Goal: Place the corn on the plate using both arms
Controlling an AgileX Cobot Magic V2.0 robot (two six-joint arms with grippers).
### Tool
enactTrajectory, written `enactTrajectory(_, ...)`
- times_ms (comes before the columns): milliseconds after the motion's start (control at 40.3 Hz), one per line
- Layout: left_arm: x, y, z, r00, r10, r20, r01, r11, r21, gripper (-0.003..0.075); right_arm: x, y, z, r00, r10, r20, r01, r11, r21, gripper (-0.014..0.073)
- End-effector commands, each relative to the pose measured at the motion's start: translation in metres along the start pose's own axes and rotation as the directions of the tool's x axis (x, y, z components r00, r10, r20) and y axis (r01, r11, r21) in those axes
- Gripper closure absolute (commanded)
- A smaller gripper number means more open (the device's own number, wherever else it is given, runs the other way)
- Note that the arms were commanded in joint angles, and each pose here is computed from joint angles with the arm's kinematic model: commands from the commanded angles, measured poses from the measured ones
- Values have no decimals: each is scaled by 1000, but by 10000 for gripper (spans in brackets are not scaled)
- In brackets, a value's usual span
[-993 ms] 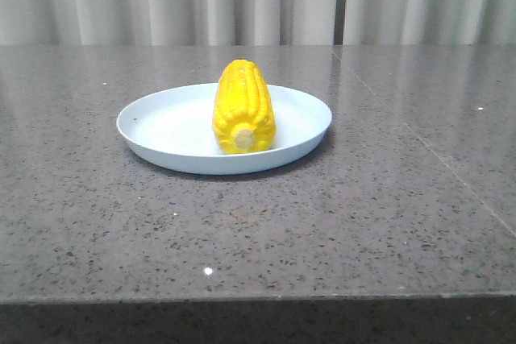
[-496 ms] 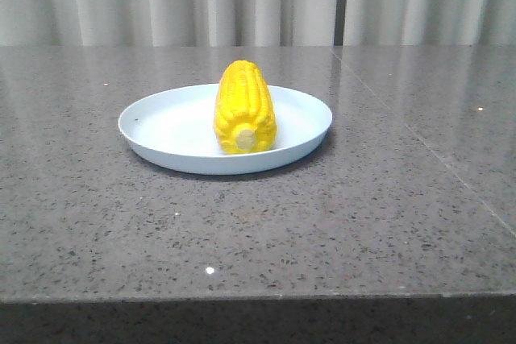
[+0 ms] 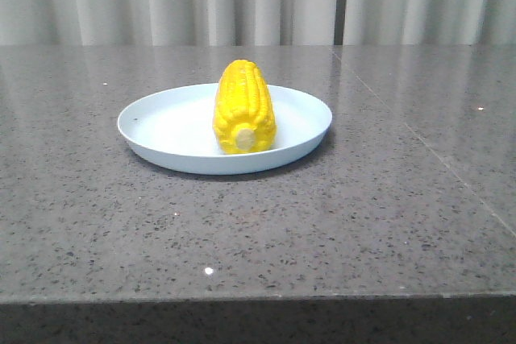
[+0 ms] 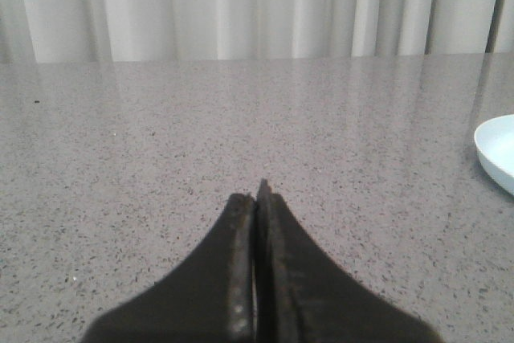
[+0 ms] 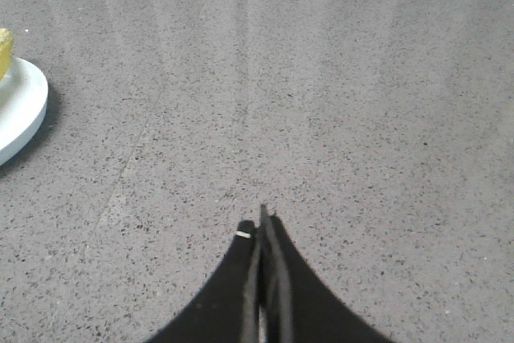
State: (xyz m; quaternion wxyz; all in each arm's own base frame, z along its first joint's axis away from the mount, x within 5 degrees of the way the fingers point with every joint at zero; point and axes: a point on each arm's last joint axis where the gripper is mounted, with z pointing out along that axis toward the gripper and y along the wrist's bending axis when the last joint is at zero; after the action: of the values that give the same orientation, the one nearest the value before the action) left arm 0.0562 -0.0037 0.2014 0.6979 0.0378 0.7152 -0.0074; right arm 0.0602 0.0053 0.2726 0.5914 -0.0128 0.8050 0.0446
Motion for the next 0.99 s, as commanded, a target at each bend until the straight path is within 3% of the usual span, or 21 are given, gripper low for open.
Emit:
enactTrajectory(0, -8, 1, -2, 994, -12, 111, 13, 1000, -7, 741, -14, 0, -3, 996, -19, 91, 18, 1000, 4, 708)
enactTrajectory(844, -8, 1, -2, 994, -12, 111, 13, 1000, -7, 741, -14, 0, -2, 996, -20, 91, 19, 1000, 5, 708)
enactTrajectory(968, -8, 1, -2, 994, -12, 111, 13, 1000, -7, 741, -4, -1, 3, 986, -37, 166, 36, 999, 9, 708)
